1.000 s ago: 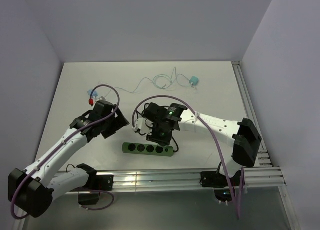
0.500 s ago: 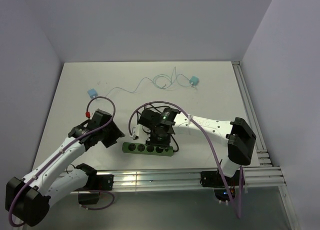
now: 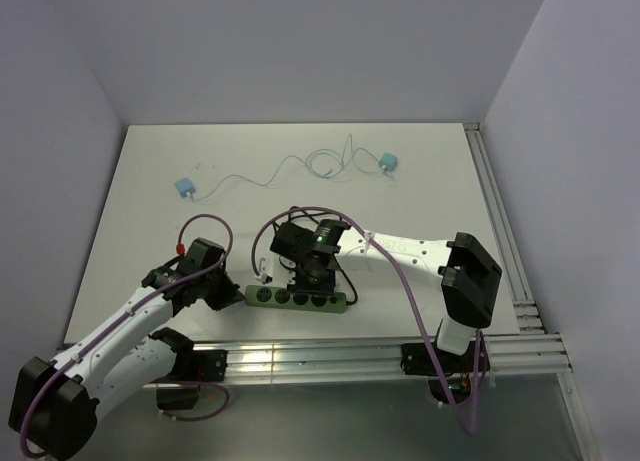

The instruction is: Insert the plug

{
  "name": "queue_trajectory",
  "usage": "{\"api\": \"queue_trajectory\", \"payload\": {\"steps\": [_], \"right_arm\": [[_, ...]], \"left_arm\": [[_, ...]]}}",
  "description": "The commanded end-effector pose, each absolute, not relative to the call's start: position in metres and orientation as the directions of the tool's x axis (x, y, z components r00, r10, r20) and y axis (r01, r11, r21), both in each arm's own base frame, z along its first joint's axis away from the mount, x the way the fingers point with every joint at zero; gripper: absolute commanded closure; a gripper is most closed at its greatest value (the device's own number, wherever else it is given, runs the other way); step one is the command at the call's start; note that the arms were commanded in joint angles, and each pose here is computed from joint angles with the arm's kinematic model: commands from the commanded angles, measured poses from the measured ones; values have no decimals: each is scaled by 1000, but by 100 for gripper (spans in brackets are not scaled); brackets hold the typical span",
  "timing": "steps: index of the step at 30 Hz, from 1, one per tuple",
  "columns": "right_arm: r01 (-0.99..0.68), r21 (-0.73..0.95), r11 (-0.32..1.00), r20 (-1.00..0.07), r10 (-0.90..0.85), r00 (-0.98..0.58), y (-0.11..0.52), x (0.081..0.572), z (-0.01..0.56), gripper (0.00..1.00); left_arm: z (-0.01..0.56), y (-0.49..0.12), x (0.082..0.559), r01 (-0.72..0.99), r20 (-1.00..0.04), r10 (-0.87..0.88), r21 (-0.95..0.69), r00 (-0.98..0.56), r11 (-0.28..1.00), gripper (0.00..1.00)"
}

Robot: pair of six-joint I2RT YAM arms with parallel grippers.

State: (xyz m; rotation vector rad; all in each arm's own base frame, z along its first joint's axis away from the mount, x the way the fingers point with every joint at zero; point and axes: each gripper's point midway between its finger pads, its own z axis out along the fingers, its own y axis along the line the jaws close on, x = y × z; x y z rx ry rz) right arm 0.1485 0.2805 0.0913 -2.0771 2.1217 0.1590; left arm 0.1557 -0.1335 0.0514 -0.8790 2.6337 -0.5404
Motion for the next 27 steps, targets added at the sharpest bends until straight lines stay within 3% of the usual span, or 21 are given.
{"api": "queue_trajectory", "payload": {"steps": [1,27], "right_arm": [[-997,-75,-5,-227,-974,22,295,156,102,100],[-1000,23,0,-164,-986,-4,294,144,78,100]], "left_arm": [[54,-143,162,-486,-156,-620,-488,-769,725,99],[47,-148,159,-491,-132,-634,-522,-762,698,100]]}}
